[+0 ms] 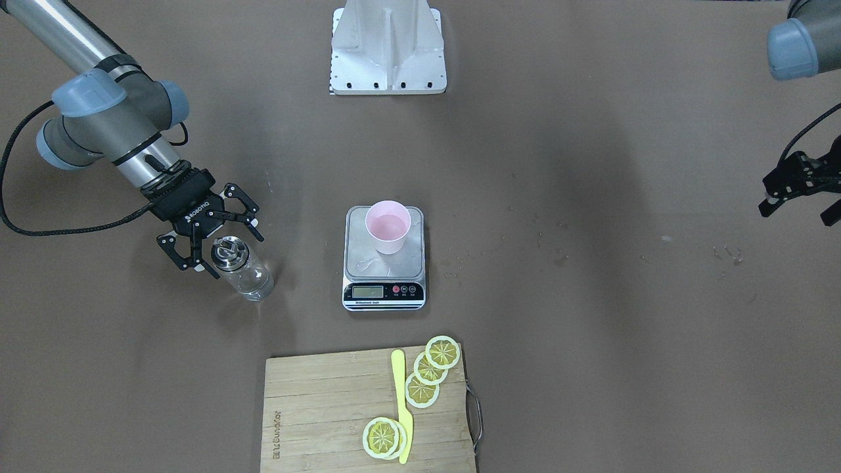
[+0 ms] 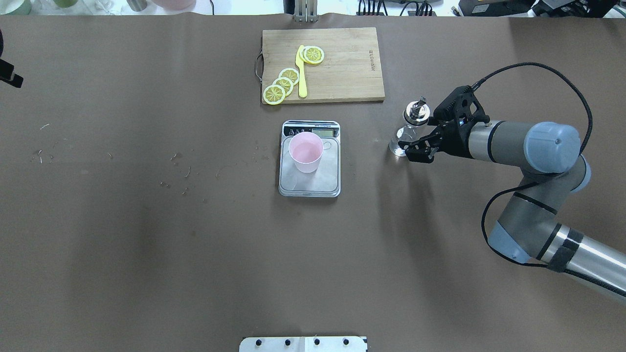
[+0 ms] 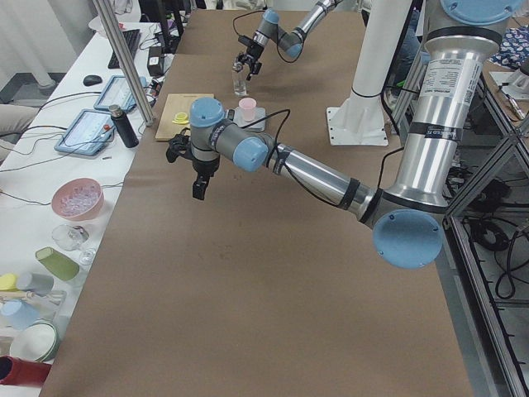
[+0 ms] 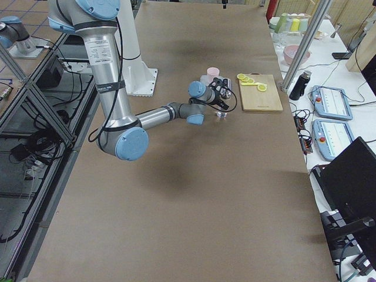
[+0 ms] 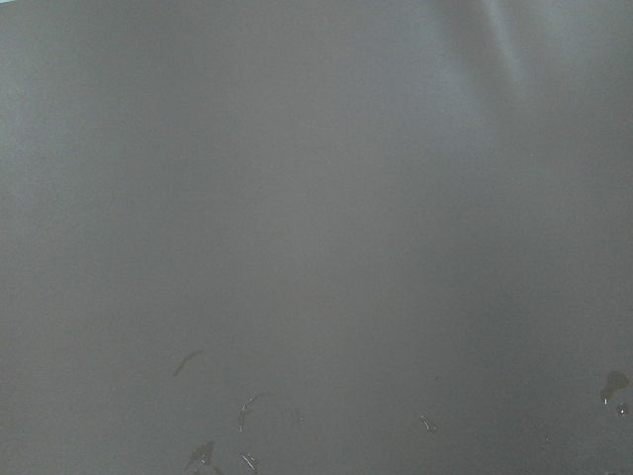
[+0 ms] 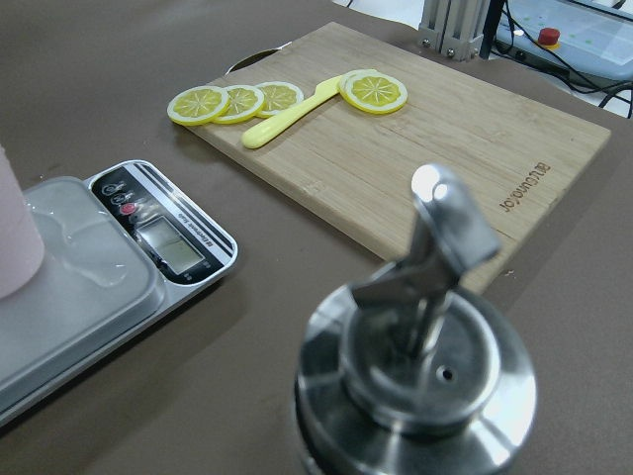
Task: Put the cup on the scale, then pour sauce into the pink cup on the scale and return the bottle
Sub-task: 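Close the right gripper on the glass sauce bottle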
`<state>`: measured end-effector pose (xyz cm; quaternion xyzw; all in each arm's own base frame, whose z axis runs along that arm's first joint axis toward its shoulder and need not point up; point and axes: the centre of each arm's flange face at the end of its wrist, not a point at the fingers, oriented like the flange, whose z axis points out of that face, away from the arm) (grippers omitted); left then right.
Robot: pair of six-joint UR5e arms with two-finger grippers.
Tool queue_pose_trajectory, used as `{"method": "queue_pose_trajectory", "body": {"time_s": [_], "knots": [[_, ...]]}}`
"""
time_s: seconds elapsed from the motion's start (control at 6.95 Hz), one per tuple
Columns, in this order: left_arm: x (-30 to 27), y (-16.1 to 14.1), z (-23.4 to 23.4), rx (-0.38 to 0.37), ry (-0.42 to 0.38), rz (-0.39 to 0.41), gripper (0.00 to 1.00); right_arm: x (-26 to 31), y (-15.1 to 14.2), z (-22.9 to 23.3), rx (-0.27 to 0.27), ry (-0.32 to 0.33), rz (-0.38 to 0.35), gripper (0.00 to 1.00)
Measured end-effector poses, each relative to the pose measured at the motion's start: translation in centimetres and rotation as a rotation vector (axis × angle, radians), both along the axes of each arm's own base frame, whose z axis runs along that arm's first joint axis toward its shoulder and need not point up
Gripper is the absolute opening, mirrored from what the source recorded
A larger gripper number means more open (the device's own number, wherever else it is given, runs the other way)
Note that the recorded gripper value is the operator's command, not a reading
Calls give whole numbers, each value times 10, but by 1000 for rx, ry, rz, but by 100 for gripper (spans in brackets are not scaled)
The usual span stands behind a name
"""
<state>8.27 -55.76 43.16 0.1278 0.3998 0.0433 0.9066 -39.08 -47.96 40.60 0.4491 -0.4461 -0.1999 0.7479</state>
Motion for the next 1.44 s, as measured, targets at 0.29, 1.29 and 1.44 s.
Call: {"method": "queue_pose_trajectory", "body": {"time_s": [0.29,1.29,1.44], "knots": [[1,0,0,0,-1,1,97,-2,-2,-1,1,0,2,90],[1,0,1,-2,-2,0,97,-4,-12,-7,-17,-18,23,71],[1,0,1,-2,-2,0,97,-4,-13,-9,-22,-24,26,60]]}}
